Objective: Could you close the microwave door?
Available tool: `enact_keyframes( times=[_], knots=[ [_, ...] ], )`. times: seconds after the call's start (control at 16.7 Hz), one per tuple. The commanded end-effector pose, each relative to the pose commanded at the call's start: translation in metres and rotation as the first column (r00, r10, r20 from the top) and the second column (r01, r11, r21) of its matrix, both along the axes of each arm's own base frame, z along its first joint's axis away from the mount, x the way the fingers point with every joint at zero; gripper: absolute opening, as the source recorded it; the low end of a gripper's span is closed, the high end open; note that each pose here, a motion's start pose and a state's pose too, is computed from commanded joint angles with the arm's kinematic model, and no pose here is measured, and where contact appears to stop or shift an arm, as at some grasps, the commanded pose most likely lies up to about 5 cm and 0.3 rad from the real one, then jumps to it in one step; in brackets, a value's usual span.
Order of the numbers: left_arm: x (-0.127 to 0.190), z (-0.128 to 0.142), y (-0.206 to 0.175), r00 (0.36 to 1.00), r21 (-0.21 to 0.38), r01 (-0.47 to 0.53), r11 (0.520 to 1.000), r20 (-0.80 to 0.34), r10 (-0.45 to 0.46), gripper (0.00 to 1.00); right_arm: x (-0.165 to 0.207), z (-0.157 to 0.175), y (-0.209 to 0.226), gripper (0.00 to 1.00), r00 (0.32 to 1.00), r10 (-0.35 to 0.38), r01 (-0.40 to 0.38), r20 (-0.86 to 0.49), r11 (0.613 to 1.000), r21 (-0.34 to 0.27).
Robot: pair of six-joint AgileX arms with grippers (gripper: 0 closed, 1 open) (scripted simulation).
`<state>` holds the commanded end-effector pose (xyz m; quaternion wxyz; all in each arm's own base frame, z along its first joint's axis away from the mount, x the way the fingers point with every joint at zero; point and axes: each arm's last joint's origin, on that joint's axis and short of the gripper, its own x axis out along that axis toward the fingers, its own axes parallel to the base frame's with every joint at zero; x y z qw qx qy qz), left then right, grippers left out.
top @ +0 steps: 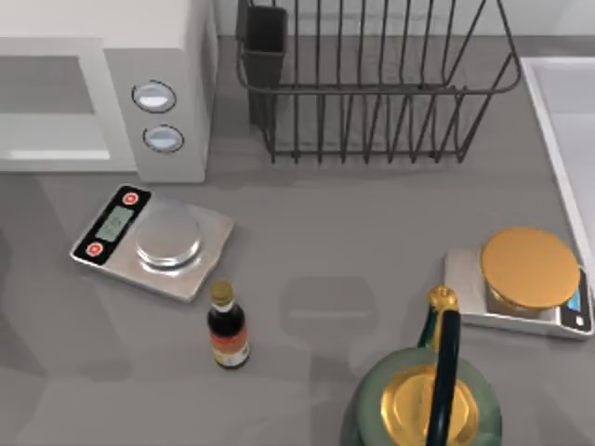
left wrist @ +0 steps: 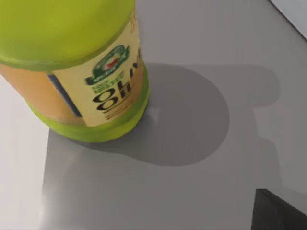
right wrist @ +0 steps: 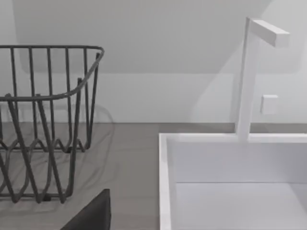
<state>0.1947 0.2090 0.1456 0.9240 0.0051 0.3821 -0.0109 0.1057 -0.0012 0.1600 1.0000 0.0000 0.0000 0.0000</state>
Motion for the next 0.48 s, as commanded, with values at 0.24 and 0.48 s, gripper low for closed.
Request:
enact_keyframes(
  times=[0.24, 0.48],
  knots=[
    [-0.001, -0.001, 0.0, 1.0, -0.007, -0.004, 1.0, -0.002, 0.004, 0.0, 0.0, 0.0, 0.0, 1.0, 1.0, 0.0, 0.0, 0.0, 1.0, 0.0],
    [0.003, 0.002, -0.037, 1.0, -0.005, -0.001, 1.0, -0.009, 0.001, 0.0, 0.0, 0.0, 0.0, 1.0, 1.0, 0.0, 0.0, 0.0, 1.0, 0.0]
  ],
)
